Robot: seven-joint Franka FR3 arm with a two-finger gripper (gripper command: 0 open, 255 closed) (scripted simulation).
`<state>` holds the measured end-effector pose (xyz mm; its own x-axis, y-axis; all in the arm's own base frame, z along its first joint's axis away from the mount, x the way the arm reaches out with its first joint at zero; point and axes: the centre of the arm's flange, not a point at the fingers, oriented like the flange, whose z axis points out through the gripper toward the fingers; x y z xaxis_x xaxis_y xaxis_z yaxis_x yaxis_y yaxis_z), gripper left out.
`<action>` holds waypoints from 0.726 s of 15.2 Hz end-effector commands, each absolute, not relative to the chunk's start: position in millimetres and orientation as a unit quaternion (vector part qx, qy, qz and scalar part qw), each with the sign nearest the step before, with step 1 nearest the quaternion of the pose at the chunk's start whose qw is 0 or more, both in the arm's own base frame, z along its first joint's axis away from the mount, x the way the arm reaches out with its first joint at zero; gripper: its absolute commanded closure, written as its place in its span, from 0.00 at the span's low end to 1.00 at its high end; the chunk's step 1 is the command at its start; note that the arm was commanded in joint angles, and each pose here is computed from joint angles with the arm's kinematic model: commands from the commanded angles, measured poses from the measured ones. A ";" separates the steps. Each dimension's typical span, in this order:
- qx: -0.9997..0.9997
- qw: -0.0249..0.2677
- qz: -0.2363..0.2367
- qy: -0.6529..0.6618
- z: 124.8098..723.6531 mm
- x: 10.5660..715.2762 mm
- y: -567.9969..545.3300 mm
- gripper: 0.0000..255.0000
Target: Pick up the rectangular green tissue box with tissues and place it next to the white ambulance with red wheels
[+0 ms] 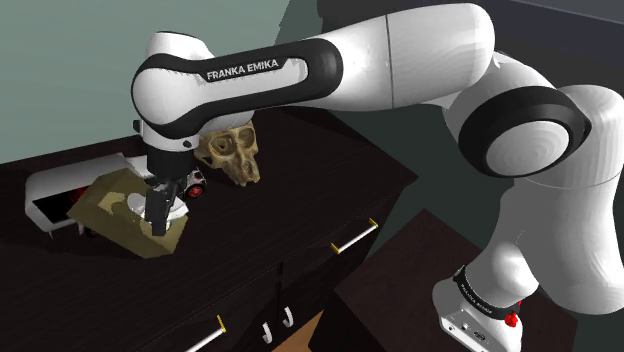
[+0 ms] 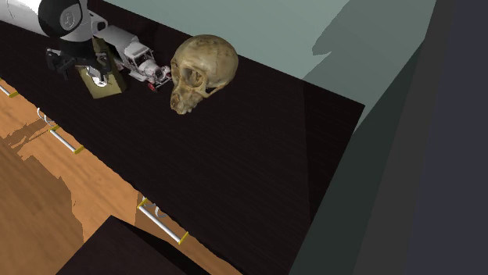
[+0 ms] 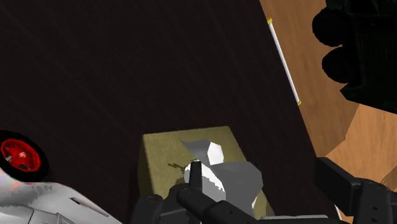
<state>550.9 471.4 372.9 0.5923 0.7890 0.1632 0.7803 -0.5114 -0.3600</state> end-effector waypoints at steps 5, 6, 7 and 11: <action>-0.869 0.201 0.011 -0.451 418.5 561.0 454.4 0.00; -0.869 0.201 0.011 -0.451 418.5 561.0 454.4 0.00; -0.869 0.201 0.011 -0.451 418.4 560.9 454.3 0.00; -0.869 0.201 0.011 -0.451 418.5 561.0 454.4 0.00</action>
